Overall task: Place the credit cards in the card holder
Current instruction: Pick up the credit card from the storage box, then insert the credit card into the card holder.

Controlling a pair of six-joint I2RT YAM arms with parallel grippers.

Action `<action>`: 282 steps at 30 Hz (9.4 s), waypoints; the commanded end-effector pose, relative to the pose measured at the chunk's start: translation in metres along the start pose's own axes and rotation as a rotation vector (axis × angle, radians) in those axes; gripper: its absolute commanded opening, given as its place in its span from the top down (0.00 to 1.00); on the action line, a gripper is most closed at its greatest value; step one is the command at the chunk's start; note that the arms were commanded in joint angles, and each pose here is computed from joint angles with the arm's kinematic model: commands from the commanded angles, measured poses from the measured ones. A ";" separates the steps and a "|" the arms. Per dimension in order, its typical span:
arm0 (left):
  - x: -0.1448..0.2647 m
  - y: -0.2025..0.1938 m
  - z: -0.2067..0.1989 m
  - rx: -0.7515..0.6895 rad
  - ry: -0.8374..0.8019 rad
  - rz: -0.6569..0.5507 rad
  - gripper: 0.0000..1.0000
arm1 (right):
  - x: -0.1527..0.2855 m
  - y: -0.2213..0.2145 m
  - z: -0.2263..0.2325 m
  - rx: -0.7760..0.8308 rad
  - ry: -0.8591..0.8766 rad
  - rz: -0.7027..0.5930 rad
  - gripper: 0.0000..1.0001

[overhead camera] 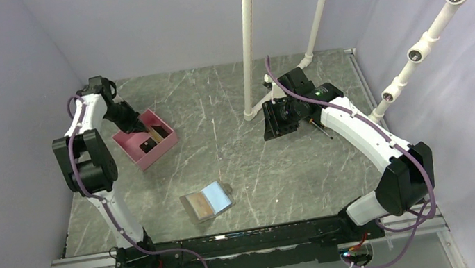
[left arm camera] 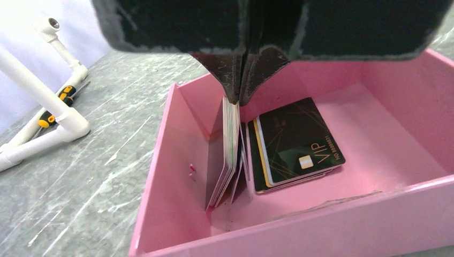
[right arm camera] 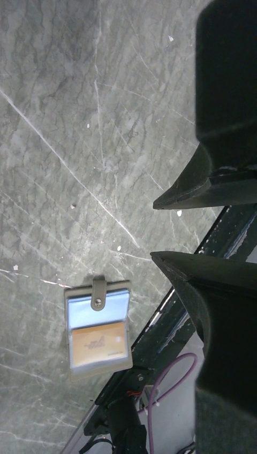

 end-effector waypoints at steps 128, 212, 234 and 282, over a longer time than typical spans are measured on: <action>-0.005 -0.257 0.142 -0.020 -0.244 0.063 0.63 | -0.159 -0.097 0.093 -0.140 0.737 0.041 1.00; -0.032 -0.261 0.154 -0.108 -0.564 -0.028 1.00 | -0.207 -0.110 0.090 -0.273 0.646 -0.165 0.89; -0.038 -0.262 0.157 -0.107 -0.580 -0.034 1.00 | -0.211 -0.115 0.098 -0.118 0.408 -0.078 0.72; -0.032 -0.265 0.159 -0.137 -0.587 -0.026 1.00 | -0.188 -0.114 0.091 -0.112 0.501 -0.163 0.67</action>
Point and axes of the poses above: each gripper's point midway between its finger pads, its own x axis back along the fingers, its own z axis along the line the jaws close on, y = z × x, the point moved 10 cm from there along x, back along the fingers, and after that the axes turned 11 degrees about x, right-handed, at the moved point
